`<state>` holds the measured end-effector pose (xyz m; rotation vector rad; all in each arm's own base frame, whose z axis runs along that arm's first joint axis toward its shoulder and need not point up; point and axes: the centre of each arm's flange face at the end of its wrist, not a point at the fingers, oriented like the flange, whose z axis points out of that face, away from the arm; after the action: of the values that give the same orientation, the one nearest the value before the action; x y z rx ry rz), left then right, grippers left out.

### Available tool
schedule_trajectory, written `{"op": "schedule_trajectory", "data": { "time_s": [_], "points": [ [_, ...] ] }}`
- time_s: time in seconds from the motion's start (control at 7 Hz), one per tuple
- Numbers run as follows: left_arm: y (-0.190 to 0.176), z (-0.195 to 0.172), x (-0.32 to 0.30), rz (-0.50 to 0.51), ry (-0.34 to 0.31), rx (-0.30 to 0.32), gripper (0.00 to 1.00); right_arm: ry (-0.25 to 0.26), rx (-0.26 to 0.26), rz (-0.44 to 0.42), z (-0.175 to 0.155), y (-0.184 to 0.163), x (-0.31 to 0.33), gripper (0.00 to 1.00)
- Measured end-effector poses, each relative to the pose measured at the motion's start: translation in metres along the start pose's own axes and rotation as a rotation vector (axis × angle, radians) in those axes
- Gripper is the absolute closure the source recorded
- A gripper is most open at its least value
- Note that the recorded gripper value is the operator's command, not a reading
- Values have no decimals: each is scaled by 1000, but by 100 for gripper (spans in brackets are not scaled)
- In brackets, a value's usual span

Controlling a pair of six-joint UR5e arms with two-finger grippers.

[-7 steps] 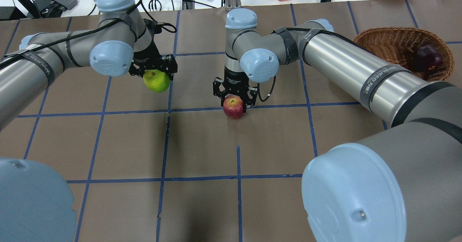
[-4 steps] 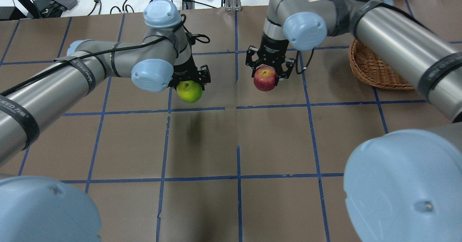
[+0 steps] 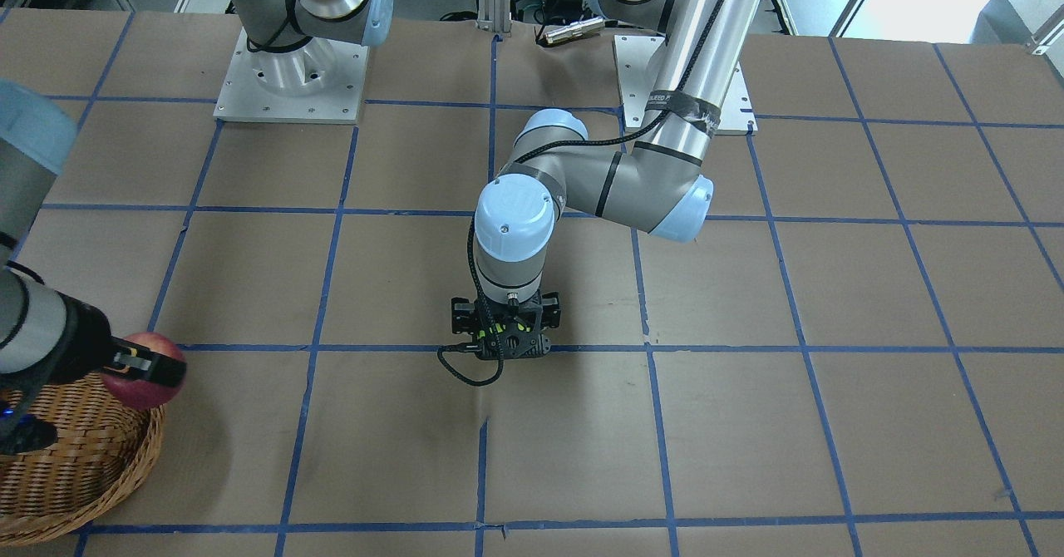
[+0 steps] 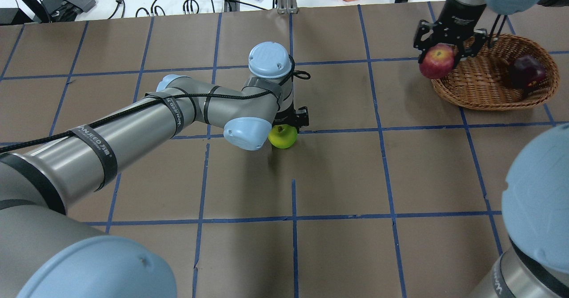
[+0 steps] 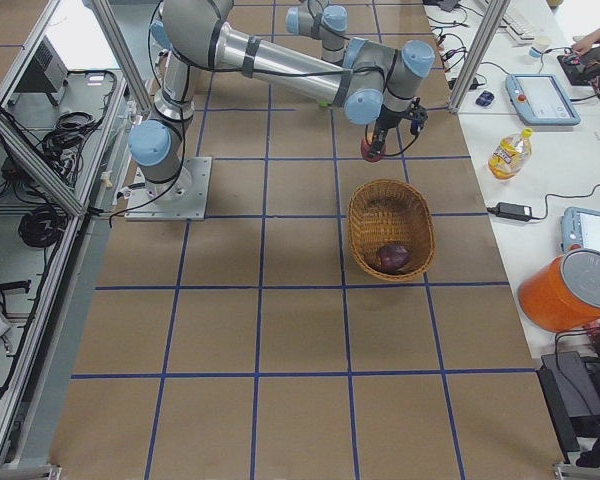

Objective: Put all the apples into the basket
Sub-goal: 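Carry the red apple into the basket while left sets the green apple at center, then lift the right gripper out of the basket while the left arm draws back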

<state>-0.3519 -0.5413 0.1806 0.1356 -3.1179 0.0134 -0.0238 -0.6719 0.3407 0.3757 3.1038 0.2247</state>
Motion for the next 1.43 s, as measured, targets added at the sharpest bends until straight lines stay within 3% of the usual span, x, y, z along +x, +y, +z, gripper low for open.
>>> {"op": "schedule_trajectory", "data": {
  "time_s": [0.14,0.43,0.86,1.14,1.29,1.43],
  "points": [
    [-1,2,3,-30,5,3,0,6,15,-48,-2,-11,37,100],
    [-11,-34,6,-63,44,28,0,59,54,-119,14,-36,86,100],
    [0,-139,-31,-51,21,-28,4,69,74,-167,59,-68,148,100],
    [22,-210,-87,-33,-1,-90,4,58,47,-174,88,-78,154,100],
    [34,-241,-115,-52,-2,-105,6,53,31,-174,100,-81,154,45],
    [44,-268,-146,-54,0,-111,4,50,20,-176,106,-82,155,0]
  ]
}}
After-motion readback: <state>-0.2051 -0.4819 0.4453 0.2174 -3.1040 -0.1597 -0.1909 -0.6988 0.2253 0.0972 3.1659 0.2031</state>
